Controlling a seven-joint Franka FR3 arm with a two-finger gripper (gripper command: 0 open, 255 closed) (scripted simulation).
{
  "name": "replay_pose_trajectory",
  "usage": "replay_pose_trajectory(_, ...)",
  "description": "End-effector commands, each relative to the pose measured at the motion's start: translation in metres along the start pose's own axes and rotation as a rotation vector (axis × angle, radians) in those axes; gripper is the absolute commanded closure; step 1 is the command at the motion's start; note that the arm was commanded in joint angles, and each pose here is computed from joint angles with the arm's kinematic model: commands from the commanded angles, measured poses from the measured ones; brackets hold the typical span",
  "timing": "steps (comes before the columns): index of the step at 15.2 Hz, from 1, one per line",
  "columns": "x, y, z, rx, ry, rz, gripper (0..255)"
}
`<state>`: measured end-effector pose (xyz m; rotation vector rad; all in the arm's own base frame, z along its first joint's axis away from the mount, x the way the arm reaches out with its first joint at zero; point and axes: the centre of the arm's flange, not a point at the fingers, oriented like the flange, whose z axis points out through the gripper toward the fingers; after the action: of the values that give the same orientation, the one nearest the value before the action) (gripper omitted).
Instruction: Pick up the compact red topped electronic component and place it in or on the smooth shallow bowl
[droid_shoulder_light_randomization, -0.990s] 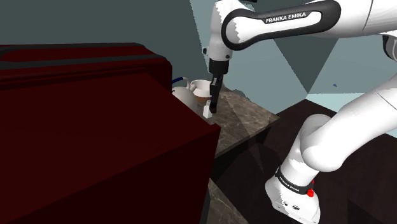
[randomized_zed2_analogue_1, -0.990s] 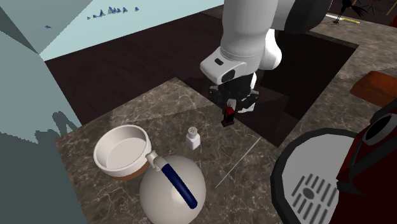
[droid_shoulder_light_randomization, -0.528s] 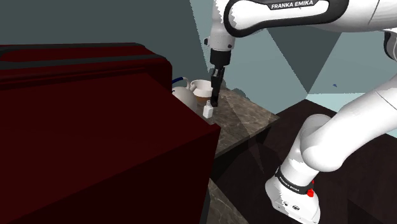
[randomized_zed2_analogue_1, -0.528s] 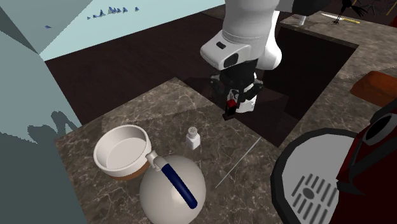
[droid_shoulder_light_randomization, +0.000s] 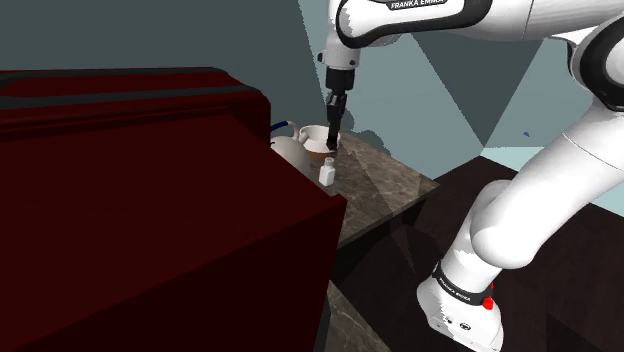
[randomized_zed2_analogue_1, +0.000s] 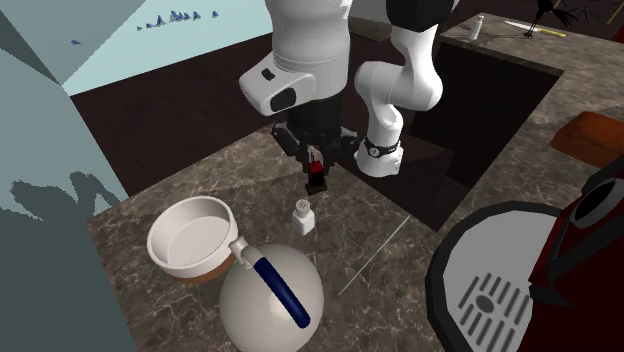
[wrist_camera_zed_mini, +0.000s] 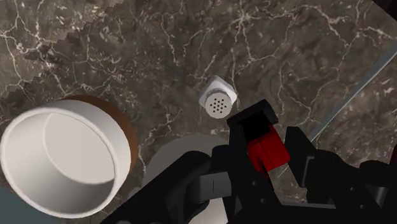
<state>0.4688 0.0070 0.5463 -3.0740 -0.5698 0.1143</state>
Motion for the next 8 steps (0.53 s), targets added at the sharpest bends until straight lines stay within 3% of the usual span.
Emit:
replay_pose_trajectory(1, 0.009, 0.025, -0.006, -0.001, 0.000, -0.001, 255)
replay_pose_trajectory(8, 0.044, 0.110, -0.015, -0.001, 0.000, -0.001, 255)
